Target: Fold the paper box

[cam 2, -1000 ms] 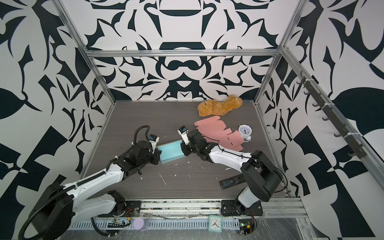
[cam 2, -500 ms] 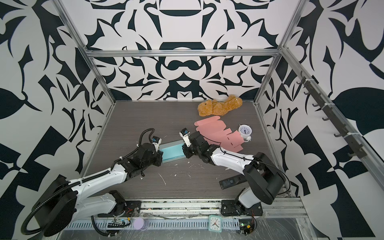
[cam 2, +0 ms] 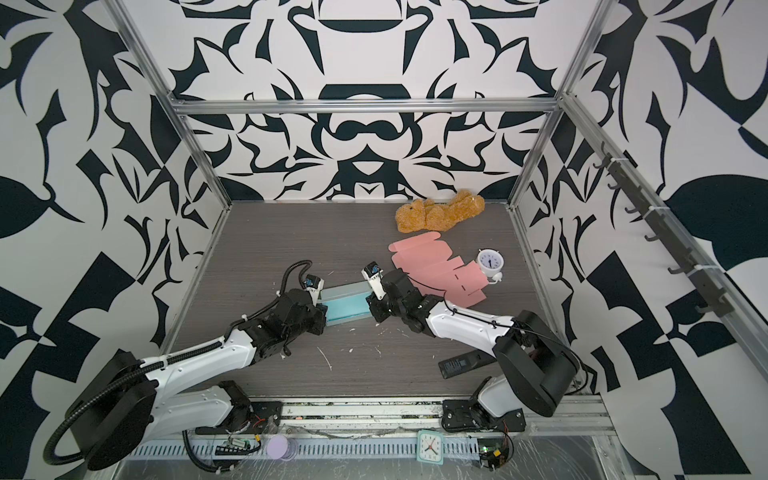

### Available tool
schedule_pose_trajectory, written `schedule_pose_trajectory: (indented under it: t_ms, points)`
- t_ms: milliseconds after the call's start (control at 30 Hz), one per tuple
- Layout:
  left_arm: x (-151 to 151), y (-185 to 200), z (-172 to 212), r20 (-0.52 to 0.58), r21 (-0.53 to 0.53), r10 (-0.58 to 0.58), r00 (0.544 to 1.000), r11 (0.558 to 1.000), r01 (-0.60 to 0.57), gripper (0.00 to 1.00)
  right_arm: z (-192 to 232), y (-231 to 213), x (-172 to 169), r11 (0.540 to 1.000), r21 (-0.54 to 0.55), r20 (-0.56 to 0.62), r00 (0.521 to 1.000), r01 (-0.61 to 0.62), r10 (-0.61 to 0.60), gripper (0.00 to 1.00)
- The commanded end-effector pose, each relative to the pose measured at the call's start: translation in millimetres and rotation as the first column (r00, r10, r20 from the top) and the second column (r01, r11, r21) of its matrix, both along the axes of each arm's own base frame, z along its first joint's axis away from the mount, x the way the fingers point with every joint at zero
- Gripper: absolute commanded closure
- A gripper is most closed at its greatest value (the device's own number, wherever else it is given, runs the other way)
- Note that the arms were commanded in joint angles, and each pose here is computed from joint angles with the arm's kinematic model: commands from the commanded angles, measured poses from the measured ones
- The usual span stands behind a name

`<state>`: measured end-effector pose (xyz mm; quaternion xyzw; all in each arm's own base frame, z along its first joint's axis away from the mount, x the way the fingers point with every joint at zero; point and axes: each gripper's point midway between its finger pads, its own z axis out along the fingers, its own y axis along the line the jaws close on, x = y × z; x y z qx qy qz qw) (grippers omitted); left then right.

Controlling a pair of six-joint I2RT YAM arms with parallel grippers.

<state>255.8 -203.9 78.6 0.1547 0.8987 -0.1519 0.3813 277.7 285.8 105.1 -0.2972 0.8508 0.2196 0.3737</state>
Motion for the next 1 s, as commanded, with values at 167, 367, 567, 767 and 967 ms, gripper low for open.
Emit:
schedule_pose_trajectory:
  t_ms: [167,367,567,767,967]
  points:
    - [-1.0,-1.0,-4.6,-0.004,0.003,0.003,1.000,1.000,-0.003,0.87,26.7,-5.4,-6.7,0.996,0.094,0.100,0.995,0.001,-0.011,0.56]
    - [-1.2,-0.7,-5.4,-0.004,0.007,0.003,1.000,1.000,-0.003,0.87,48.3,-11.5,-11.0,0.993,0.117,0.190,0.982,-0.026,0.003,0.51]
    - [-0.9,-1.8,-5.2,-0.003,0.009,0.002,1.000,1.000,-0.002,0.87,72.9,-15.4,-16.4,0.989,0.132,0.283,0.959,-0.067,0.027,0.48]
    - [-1.9,-2.2,-5.7,-0.003,0.013,-0.001,1.000,1.000,0.001,0.87,95.8,-17.2,-18.7,0.987,0.134,0.322,0.946,-0.084,0.037,0.45]
    - [-1.9,-3.1,-4.2,0.000,0.012,-0.001,1.000,1.000,0.001,0.87,100.7,-18.3,2.6,0.995,0.099,0.277,0.960,0.017,-0.044,0.37]
